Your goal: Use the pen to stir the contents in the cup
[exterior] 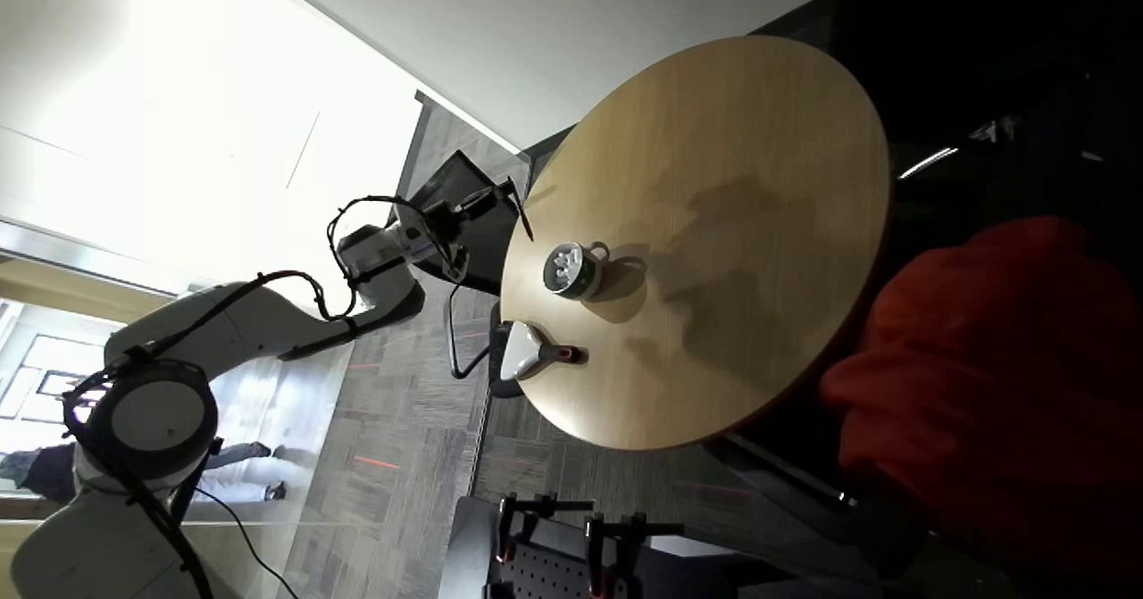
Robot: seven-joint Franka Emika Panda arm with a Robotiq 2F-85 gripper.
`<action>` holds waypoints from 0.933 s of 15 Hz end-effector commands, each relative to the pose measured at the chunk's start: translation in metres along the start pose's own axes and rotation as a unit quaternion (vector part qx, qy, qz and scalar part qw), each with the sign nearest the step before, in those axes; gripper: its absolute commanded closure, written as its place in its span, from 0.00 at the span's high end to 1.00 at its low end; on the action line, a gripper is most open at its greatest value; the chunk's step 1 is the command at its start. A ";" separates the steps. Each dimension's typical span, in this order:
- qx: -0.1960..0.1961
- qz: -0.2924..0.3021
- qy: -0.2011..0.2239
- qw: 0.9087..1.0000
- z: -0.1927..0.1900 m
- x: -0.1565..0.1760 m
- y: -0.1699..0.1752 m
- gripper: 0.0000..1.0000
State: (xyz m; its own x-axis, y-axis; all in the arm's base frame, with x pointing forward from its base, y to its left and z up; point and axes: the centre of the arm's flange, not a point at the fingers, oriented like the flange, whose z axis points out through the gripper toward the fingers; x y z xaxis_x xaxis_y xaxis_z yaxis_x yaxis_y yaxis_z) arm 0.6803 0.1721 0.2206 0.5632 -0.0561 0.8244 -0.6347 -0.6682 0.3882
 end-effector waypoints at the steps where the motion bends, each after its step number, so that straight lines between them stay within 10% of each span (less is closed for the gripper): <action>1: -0.026 0.015 0.047 0.998 -0.039 -0.038 0.021 0.04; 5: -0.052 0.054 0.068 0.995 -0.036 -0.062 0.031 0.04; 6: -0.045 0.036 0.065 0.996 -0.036 -0.062 0.005 0.17; 14: -0.047 0.050 0.074 0.995 -0.022 -0.081 0.010 0.04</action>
State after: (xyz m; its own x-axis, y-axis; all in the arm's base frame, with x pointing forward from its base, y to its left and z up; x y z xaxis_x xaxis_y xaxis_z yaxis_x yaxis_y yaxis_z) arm 0.6187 0.1898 0.1758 0.4444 -0.0209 0.8956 -0.7274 -0.5920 0.3471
